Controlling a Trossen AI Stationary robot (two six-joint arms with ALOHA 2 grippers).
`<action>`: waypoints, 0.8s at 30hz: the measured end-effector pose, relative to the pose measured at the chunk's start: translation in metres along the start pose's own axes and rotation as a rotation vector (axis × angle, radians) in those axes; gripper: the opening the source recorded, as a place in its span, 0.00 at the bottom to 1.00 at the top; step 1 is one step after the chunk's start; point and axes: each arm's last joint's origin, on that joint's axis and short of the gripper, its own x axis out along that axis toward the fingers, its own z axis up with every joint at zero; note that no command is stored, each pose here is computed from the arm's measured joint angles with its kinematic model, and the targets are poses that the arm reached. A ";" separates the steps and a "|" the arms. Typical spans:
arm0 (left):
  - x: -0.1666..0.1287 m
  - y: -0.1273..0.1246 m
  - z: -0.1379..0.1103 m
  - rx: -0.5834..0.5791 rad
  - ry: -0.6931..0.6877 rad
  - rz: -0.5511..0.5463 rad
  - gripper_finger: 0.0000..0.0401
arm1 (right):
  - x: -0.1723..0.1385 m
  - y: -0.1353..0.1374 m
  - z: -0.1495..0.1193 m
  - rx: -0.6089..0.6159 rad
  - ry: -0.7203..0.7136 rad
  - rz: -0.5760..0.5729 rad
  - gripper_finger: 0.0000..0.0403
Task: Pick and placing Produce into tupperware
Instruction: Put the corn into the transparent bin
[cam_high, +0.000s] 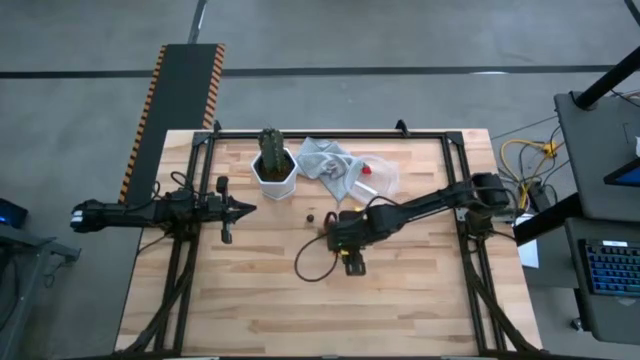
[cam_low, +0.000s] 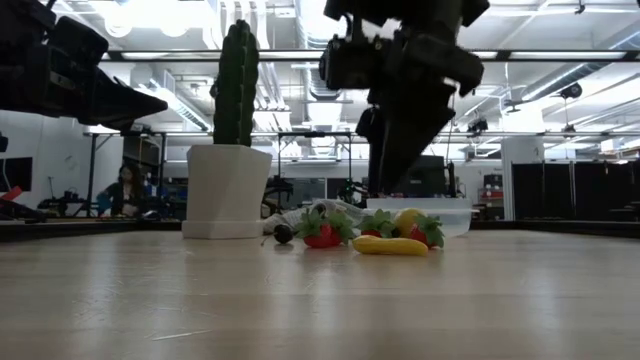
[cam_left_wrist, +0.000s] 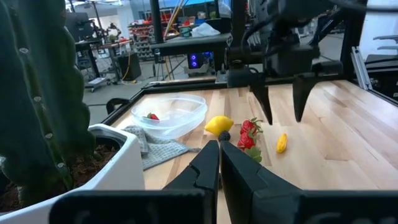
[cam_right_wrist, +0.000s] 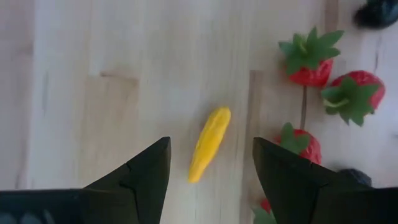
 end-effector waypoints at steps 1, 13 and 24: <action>0.000 0.000 0.000 0.000 0.000 0.000 0.00 | 0.003 0.000 0.001 -0.001 0.005 -0.001 0.54; 0.000 0.000 0.000 0.000 -0.002 0.000 0.00 | 0.022 0.011 0.003 -0.012 0.065 0.006 0.54; 0.000 0.000 0.000 0.000 -0.002 0.000 0.00 | 0.027 0.011 -0.002 -0.004 0.084 -0.018 0.54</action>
